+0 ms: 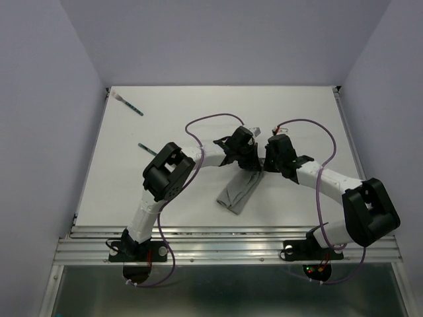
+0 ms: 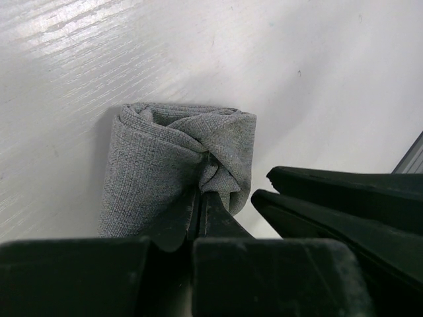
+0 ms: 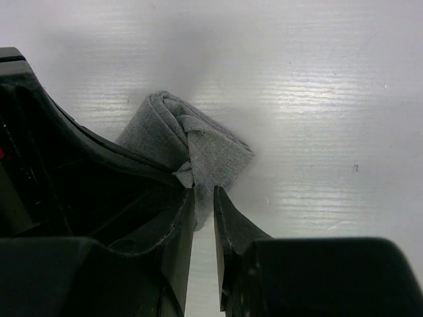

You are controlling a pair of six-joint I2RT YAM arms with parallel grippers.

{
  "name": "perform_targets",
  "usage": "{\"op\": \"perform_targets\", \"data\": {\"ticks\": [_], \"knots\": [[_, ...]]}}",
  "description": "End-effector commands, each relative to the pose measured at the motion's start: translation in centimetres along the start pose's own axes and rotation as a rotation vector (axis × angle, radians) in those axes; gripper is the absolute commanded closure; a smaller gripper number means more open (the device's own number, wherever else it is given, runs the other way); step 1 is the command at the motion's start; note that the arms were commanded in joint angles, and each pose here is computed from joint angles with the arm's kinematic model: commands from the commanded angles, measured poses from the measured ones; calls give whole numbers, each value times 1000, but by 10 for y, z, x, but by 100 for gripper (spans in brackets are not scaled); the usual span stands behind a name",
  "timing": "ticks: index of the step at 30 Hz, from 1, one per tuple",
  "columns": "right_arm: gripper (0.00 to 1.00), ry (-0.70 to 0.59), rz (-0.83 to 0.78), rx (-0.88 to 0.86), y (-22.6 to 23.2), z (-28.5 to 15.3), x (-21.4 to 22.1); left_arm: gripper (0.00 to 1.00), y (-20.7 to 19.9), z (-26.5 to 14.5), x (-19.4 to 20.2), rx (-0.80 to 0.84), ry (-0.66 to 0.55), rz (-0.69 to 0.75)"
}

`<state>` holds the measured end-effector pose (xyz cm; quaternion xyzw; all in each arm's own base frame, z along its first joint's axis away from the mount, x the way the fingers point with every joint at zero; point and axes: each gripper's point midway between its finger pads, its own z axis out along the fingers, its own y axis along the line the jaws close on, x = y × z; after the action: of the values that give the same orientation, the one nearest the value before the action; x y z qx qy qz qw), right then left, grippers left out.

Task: Fold the napkin into a case and place the utensils inside
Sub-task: Stuff the top corner of the smaller-rectangle-folded napkin into the folded napkin.

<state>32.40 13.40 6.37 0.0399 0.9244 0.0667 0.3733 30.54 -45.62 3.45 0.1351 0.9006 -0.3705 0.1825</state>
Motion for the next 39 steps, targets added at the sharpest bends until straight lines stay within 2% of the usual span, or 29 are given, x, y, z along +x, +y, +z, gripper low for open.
{"op": "perform_targets", "data": {"ticks": [1,9,18,29,30,32,39], "knots": [[76,-65,-39,5,10,-11,-24,100,-1,-8,5,-15,14,4],[75,-17,-77,-4,17,-1,-10,100,1,-13,3,-15,9,-1],[76,-4,-98,60,8,8,-8,100,0,-12,3,-6,12,-1],[89,-13,-93,115,0,14,-10,100,-3,-13,2,2,12,4],[95,-15,-92,113,1,14,-11,100,-3,-13,2,3,13,4],[99,-20,-86,105,2,13,-12,100,-4,-13,2,7,15,6],[99,-91,-38,43,12,-3,-27,100,-1,-8,8,15,42,9]]}}
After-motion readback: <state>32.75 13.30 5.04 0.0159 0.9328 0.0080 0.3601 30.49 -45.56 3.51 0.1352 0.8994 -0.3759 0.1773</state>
